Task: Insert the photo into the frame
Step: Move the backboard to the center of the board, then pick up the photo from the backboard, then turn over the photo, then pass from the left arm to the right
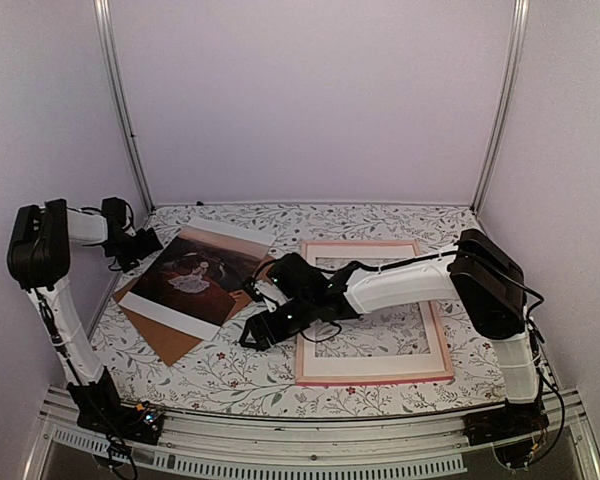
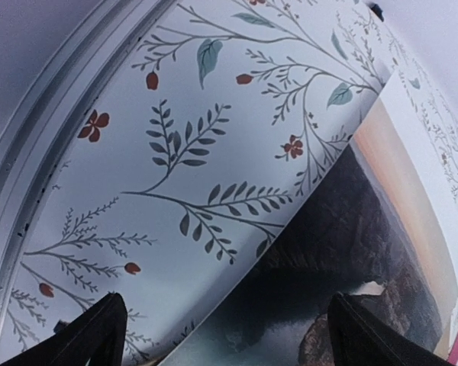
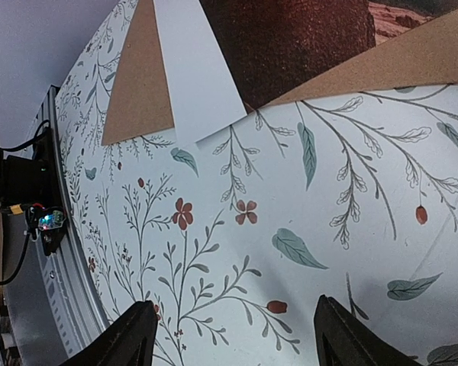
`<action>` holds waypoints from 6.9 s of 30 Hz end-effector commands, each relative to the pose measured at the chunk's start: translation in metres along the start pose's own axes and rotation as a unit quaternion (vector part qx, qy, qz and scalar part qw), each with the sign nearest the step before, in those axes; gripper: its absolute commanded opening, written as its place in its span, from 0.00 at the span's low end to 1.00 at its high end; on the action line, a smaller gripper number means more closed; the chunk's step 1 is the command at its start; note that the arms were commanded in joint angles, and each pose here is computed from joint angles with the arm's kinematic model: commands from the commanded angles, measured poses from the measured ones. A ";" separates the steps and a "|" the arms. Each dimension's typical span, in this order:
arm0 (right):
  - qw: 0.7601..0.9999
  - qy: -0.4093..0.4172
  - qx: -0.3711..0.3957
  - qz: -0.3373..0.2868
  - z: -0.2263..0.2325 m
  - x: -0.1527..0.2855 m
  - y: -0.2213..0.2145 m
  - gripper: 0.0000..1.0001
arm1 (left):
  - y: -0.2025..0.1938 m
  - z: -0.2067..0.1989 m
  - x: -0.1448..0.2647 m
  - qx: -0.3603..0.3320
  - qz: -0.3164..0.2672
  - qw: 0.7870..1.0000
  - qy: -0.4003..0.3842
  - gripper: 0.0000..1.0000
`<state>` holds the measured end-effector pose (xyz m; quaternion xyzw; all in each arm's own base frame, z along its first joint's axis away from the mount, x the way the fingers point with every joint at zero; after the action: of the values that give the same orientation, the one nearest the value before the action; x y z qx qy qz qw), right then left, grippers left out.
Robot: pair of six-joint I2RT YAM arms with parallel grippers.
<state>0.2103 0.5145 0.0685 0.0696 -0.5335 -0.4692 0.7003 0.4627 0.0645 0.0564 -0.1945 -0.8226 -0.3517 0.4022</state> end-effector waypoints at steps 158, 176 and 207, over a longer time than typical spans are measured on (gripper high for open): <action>0.981 -0.135 -0.087 -0.108 -0.087 0.196 0.085 0.76 | -0.162 -0.210 0.273 -0.349 0.041 0.921 -0.170 0.00; 0.969 -0.095 -0.146 -0.178 -0.109 0.233 0.105 0.82 | -0.300 -0.274 0.199 -0.368 0.136 0.894 -0.218 0.00; 0.950 -0.124 -0.250 -0.144 -0.162 0.185 0.041 0.80 | -0.408 -0.288 0.163 -0.364 0.121 0.895 -0.228 0.03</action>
<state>0.3576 0.3379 0.1592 -0.0840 -0.4657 -0.6826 0.5569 0.2710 -0.4025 0.1366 -0.5040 -0.6681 -0.5238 0.1587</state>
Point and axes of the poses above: each gripper's point midway between its finger pads, its own x axis back along the fingers, its own z axis along the line the jaws close on, y = z × x, the point moved 2 cm from there along x, back along the fingers, and after that the axes turned 10 degrees about x, right-handed, at the moved point
